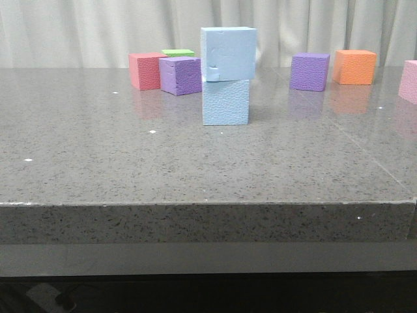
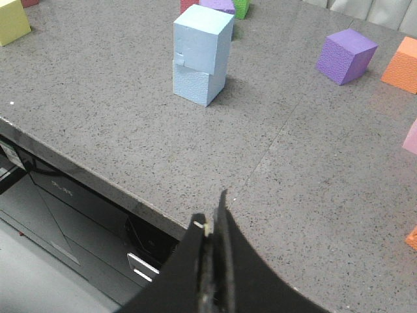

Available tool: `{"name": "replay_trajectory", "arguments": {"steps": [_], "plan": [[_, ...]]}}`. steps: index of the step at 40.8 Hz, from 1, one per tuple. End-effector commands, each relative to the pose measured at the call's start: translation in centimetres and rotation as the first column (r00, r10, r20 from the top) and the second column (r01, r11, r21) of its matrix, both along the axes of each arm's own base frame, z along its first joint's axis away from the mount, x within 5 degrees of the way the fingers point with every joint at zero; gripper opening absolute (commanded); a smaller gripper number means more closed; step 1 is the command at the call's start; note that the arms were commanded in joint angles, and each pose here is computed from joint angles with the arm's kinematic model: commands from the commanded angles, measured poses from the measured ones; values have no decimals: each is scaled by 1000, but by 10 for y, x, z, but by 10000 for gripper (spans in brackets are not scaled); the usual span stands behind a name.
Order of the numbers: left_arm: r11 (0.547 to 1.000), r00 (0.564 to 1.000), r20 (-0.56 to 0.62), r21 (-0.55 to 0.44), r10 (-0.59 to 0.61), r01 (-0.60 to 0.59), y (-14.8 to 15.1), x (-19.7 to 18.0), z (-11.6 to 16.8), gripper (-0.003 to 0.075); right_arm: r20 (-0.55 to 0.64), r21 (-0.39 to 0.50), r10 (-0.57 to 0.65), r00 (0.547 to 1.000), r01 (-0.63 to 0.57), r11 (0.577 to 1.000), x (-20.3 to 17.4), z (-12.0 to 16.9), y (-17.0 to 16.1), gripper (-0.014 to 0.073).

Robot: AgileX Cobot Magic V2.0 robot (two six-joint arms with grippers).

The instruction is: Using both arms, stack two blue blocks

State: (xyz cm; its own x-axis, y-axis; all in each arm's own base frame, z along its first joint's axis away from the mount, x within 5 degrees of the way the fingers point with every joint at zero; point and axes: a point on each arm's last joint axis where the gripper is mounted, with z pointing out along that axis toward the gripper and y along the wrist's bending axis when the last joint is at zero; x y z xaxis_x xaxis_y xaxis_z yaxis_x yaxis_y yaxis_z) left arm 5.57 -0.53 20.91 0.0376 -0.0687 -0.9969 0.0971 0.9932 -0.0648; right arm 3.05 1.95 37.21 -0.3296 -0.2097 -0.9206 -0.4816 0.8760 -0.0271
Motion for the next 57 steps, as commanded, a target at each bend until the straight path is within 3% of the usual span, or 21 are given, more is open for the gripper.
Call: {"name": "replay_trajectory", "arguments": {"steps": [1,12,50,57], "plan": [[1000,993,119,-16,-16,18,-1,-2,18,-20,76,34,-9,997,7,999,2,12,0,-16],[999,989,146,33,-17,13,-1,-3,9,-20,76,34,-9,997,7,999,2,12,0,-16],[999,991,135,34,-15,11,-1,-3,9,-20,81,33,-13,997,10,999,3,11,0,-16],[999,991,135,34,-15,11,-1,-3,9,-20,216,80,-194,957,180,980,9,-9,-7,-16]]}}
